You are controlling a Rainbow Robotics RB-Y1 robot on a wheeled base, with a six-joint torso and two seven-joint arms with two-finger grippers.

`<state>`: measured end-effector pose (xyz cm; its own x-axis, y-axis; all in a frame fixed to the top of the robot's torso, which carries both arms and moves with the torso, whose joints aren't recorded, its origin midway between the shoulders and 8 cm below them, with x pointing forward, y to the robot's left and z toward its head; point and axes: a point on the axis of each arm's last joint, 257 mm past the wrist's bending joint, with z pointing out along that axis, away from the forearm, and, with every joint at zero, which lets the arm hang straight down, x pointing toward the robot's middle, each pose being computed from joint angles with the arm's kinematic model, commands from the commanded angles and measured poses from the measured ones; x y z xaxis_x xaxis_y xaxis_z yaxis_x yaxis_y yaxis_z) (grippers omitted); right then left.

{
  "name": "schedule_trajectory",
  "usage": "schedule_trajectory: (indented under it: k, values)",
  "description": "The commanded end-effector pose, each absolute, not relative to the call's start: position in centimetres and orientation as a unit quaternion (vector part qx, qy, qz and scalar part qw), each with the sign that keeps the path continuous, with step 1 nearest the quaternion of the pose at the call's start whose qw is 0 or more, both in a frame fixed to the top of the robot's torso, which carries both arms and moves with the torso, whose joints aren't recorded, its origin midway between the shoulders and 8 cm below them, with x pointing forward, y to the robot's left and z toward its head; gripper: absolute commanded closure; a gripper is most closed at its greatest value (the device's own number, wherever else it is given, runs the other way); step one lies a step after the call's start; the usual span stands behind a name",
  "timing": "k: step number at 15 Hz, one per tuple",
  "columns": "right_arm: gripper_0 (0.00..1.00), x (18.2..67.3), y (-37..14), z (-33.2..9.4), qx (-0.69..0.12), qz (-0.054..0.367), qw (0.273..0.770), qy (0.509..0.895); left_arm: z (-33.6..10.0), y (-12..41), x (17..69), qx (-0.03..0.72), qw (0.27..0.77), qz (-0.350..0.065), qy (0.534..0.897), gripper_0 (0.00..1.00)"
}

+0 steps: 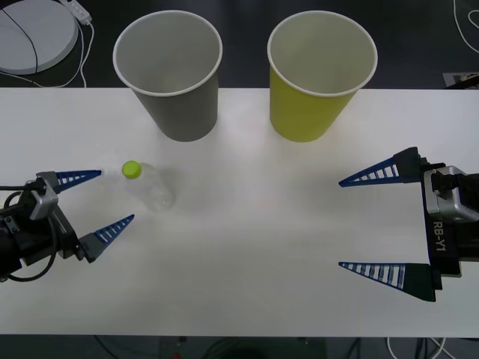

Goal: Put the can into the green bin and the plastic bottle into the gray bin

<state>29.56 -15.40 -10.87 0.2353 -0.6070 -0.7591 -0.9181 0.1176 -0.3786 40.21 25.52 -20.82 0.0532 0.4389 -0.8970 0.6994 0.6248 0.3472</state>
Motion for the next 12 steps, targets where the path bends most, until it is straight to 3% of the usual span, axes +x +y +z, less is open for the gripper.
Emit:
schedule_trajectory:
  k: [1,12]
  values:
    - [0.0,29.6,-15.4,-10.9,-0.642,0.171,0.454,0.594,-21.2,24.9,40.7,0.417,0.595,-0.104,0.679,0.0]
    - [0.0,29.6,-15.4,-10.9,-0.642,0.171,0.454,0.594,-21.9,22.9,42.8,0.405,0.606,-0.096,0.678,0.0]
